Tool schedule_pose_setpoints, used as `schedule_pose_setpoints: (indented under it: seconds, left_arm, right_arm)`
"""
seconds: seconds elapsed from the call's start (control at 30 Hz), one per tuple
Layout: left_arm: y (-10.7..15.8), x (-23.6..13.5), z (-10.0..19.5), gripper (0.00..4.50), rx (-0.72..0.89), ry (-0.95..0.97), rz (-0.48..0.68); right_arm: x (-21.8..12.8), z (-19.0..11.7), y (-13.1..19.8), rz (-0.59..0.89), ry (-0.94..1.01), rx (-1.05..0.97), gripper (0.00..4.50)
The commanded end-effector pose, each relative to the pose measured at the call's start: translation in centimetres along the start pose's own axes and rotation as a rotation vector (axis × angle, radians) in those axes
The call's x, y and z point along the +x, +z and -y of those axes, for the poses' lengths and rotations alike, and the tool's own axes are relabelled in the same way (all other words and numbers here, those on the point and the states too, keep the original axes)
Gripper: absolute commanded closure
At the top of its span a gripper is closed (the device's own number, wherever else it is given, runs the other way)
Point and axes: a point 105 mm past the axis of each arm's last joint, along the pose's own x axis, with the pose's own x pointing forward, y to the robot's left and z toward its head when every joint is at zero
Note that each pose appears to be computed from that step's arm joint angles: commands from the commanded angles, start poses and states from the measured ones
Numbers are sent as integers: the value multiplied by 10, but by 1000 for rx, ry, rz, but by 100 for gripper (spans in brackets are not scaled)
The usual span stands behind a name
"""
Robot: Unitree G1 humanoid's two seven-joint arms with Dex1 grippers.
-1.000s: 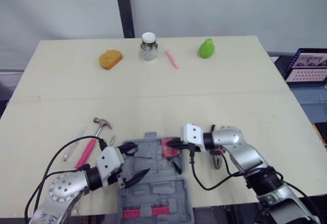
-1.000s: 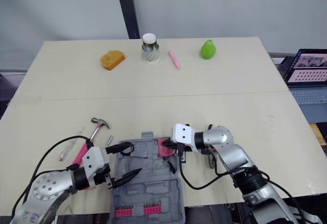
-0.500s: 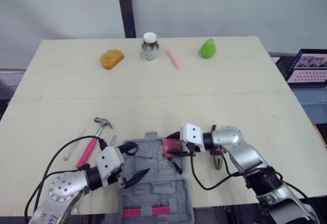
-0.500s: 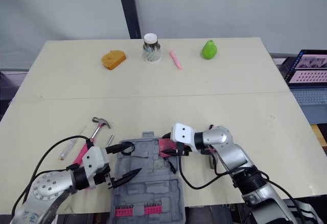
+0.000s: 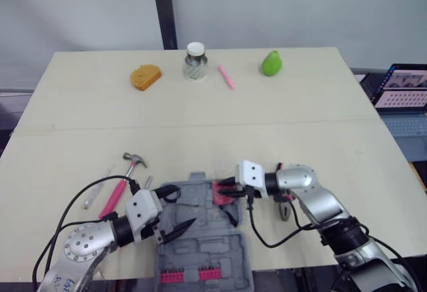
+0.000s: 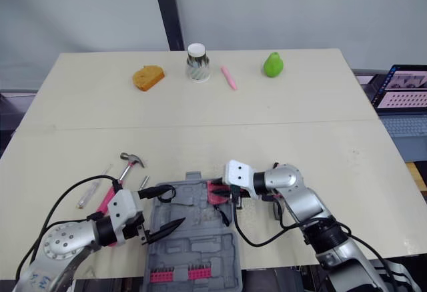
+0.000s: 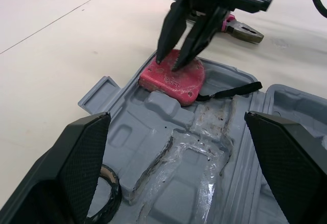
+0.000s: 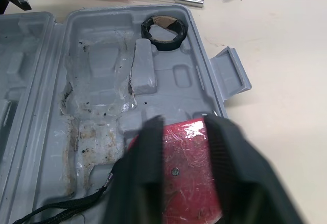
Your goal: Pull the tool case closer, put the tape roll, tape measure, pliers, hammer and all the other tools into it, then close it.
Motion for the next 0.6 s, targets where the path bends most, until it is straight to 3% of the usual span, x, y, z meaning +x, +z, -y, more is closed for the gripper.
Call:
schedule_pose_setpoints:
  seconds: [0.03, 0.6]
  left_arm:
    - [8, 1, 2, 0, 16, -10, 27]
    - [7, 3, 4, 0, 16, -15, 24]
  right_arm:
    - [-2, 4, 11, 36, -9, -28, 413]
    - [4, -1, -13, -26, 3, -26, 413]
